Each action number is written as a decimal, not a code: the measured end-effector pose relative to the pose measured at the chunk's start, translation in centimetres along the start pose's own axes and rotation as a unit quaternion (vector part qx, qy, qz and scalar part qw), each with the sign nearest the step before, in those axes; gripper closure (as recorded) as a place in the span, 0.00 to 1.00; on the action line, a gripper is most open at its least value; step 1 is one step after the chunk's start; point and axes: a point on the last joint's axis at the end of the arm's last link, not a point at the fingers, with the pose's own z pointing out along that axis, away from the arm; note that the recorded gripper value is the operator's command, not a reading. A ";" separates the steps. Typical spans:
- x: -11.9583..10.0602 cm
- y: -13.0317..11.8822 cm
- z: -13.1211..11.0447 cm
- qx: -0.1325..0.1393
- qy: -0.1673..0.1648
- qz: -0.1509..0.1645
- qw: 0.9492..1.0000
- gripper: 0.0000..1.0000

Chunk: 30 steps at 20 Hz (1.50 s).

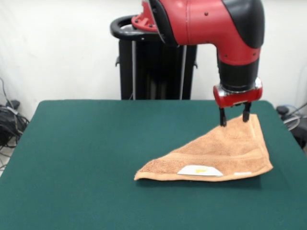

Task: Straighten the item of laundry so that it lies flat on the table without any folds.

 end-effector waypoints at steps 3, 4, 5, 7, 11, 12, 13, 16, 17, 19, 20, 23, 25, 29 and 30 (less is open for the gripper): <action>-0.2 0.6 0.0 0.003 0.000 0.002 1.000 0.00; -0.3 0.7 0.1 0.004 -0.001 0.002 1.000 0.00; -0.5 0.9 0.1 0.004 -0.001 0.004 1.000 0.00; -0.8 1.1 0.4 0.005 -0.001 0.009 1.000 0.00; -1.5 1.2 1.0 0.005 -0.002 0.019 1.000 0.00; -1.9 1.2 1.3 0.005 -0.003 0.026 1.000 0.00; -2.0 1.2 1.3 0.006 -0.003 0.028 1.000 0.00; -2.5 1.4 1.3 0.013 -0.006 0.044 0.999 0.00; -2.6 1.4 1.2 0.015 -0.008 0.051 0.999 0.00; -2.9 1.6 1.1 0.018 -0.010 0.066 0.998 0.00; -3.3 1.7 0.8 0.018 -0.015 0.094 0.995 0.00; -4.4 2.0 0.4 0.007 -0.022 0.157 0.987 0.00; -5.2 1.9 0.1 -0.002 -0.027 0.205 0.978 0.00; -6.5 1.7 -0.6 -0.017 -0.036 0.280 0.959 0.00; -6.8 1.6 -0.7 -0.020 -0.038 0.297 0.954 0.00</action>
